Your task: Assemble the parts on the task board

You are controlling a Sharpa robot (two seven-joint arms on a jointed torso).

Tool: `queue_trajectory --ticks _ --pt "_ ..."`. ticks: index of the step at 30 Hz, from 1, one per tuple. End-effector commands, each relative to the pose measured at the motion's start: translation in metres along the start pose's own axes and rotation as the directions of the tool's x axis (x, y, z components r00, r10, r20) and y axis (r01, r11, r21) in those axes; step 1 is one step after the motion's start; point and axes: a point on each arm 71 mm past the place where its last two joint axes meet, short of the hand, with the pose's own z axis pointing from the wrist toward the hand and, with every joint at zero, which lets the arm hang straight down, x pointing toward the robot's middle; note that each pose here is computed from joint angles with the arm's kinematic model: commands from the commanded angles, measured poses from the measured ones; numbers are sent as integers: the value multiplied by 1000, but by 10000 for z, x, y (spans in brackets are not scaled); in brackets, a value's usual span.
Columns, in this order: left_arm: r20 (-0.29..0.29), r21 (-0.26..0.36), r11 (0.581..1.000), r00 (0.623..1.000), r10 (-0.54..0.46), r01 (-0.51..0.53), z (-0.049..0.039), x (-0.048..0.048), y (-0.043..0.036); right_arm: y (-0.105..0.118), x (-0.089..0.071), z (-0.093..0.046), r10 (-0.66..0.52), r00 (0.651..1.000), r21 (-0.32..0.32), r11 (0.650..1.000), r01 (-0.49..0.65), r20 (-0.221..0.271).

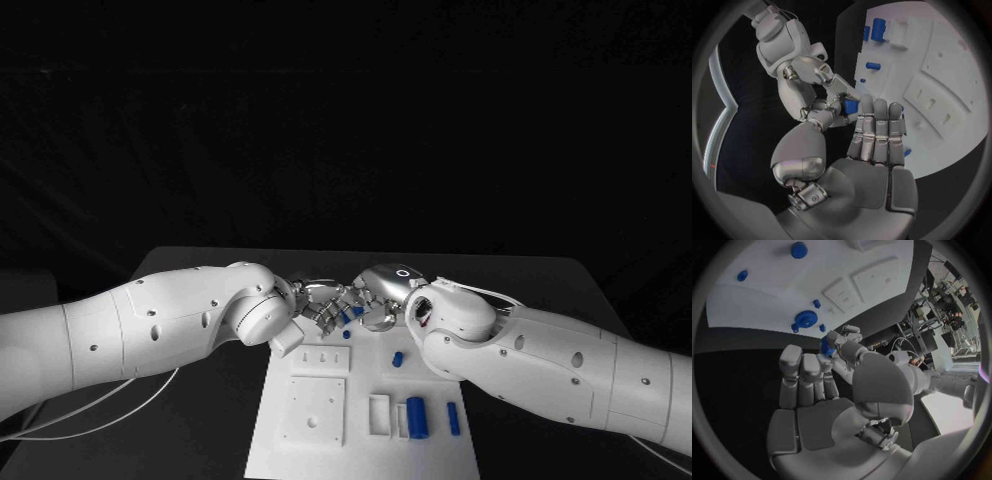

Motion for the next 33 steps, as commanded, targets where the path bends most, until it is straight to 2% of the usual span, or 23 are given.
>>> queue_trajectory --ticks 1,18,33 --pt "-21 36 999 1000 -9 10 1 51 -74 108 36 0 10 1000 -46 999 -11 -15" --pt "-13 39 999 1000 -10 10 28 55 -94 102 38 -12 10 1000 -46 999 -11 -14" --pt "-21 39 999 1000 -21 22 13 41 -69 48 40 -11 7 1000 -32 999 -7 -15"
